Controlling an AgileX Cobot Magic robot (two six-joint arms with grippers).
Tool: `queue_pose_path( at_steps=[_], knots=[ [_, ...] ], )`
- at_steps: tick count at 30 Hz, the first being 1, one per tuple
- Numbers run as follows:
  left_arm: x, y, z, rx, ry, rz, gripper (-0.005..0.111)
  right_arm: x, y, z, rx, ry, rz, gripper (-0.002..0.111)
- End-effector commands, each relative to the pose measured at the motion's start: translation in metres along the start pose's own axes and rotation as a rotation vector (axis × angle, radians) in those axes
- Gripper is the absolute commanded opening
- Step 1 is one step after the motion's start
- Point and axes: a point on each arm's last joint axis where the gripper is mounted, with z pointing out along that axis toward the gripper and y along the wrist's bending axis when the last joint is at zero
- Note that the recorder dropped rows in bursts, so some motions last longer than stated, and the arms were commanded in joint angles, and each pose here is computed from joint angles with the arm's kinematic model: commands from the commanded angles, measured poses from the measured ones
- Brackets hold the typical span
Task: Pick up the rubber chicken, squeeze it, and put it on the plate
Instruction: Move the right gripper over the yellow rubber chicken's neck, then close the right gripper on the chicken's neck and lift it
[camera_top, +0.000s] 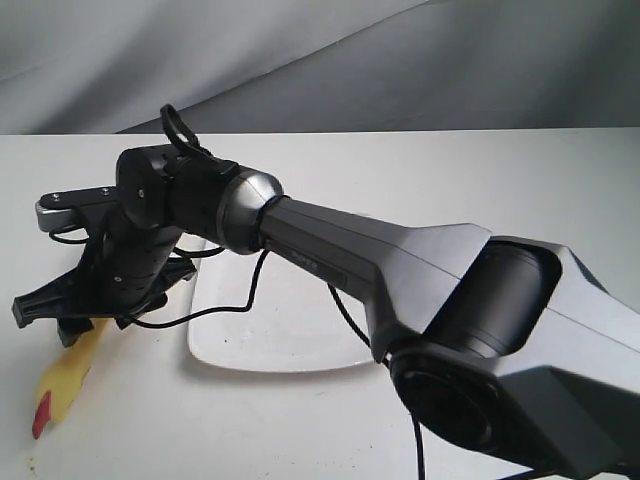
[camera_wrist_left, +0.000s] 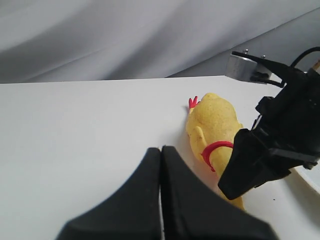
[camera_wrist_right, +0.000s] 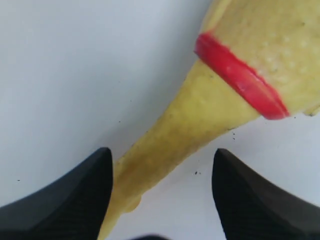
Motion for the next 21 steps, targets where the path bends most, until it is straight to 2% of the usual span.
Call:
queue_pose_path(
  at_steps=[1,12,21],
  knots=[
    [0.000,0.000,0.000,0.005,-0.005,-0.001,0.001,0.002,0.011,0.002,0.046,-0.017,-0.029,0.055],
    [0.000,0.000,0.000,0.005,-0.005,-0.001,0.001,0.001,0.007,0.002,0.107,-0.037,0.035,0.055],
    [0.000,0.000,0.000,0.005,-0.005,-0.001,0.001,0.003,0.004,0.015,0.082,-0.049,0.083,0.055]
  ],
)
